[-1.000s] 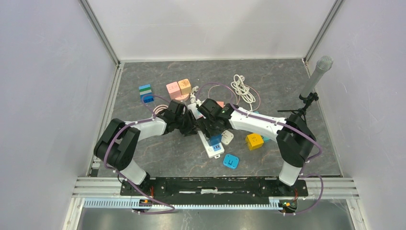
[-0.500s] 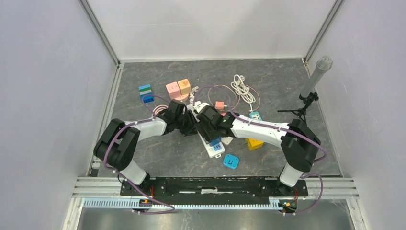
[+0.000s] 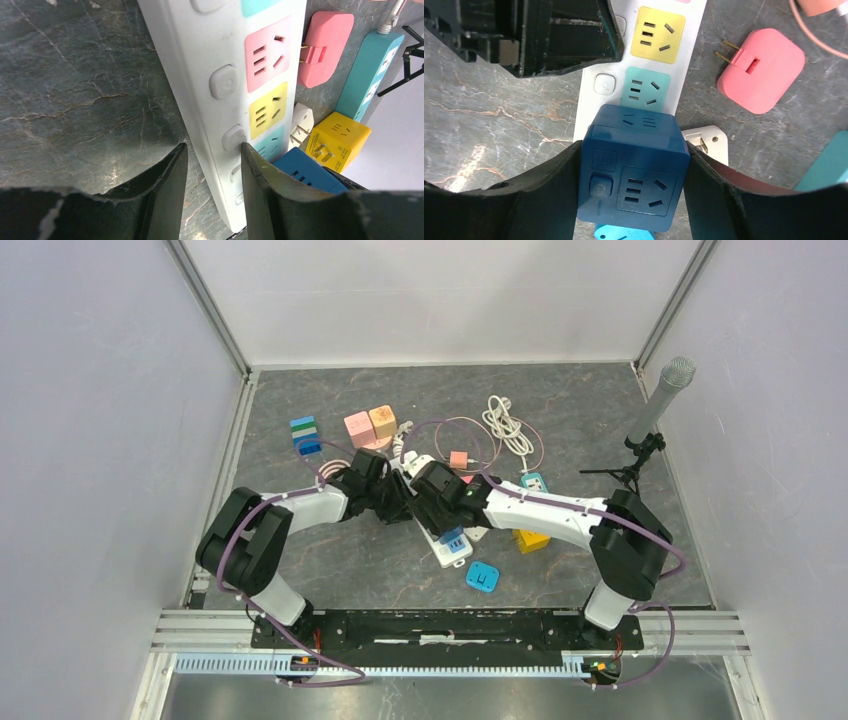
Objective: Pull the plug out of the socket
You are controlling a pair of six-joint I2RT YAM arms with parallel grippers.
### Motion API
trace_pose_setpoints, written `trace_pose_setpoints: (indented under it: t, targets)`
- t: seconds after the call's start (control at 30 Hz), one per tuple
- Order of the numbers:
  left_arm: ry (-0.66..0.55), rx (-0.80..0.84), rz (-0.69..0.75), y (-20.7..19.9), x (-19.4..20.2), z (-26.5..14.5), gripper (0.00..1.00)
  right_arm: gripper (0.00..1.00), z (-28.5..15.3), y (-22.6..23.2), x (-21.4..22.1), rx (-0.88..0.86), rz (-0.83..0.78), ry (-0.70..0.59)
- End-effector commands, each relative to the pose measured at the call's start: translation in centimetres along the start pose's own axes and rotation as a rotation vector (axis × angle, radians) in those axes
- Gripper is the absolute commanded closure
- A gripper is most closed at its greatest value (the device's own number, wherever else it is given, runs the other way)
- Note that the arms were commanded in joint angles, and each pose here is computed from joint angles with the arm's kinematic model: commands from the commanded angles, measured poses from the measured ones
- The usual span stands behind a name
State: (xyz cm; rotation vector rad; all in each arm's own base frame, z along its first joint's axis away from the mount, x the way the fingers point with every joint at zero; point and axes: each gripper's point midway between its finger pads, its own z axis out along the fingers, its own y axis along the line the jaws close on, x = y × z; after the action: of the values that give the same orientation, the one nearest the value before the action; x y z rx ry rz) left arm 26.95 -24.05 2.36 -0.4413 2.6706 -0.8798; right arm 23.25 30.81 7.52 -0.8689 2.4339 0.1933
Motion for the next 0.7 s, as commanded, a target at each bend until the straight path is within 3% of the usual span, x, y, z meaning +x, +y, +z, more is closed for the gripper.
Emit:
trace_pose_setpoints:
  t: [0.0,0.1,0.27,0.4,0.5,0.67]
  targets:
    - [0.097,-0.421,-0.022,11.0,4.3,0.0,0.51,1.00,-3.8,2.3,-7.6,-0.048,-0.106,-0.255]
    - [0.101,-0.427,-0.023,11.2,4.4,0.0,0.51,1.00,-4.6,1.4,-8.4,-0.038,-0.079,-0.283]
    - [0.103,-0.426,-0.017,11.1,4.3,0.0,0.51,1.00,-5.0,-0.5,-9.0,-0.185,0.077,-0.327]
    - [0.104,-0.429,-0.017,11.1,4.3,0.1,0.51,1.00,-5.8,0.8,-9.8,-0.263,0.068,-0.353]
    - [0.106,-0.432,-0.018,11.1,4.3,0.1,0.51,1.00,-6.2,1.6,-9.9,-0.244,0.009,-0.370]
    - [0.104,-0.428,-0.017,10.8,4.1,0.0,0.51,1.00,-7.2,-1.0,-10.6,-0.109,0.018,-0.388]
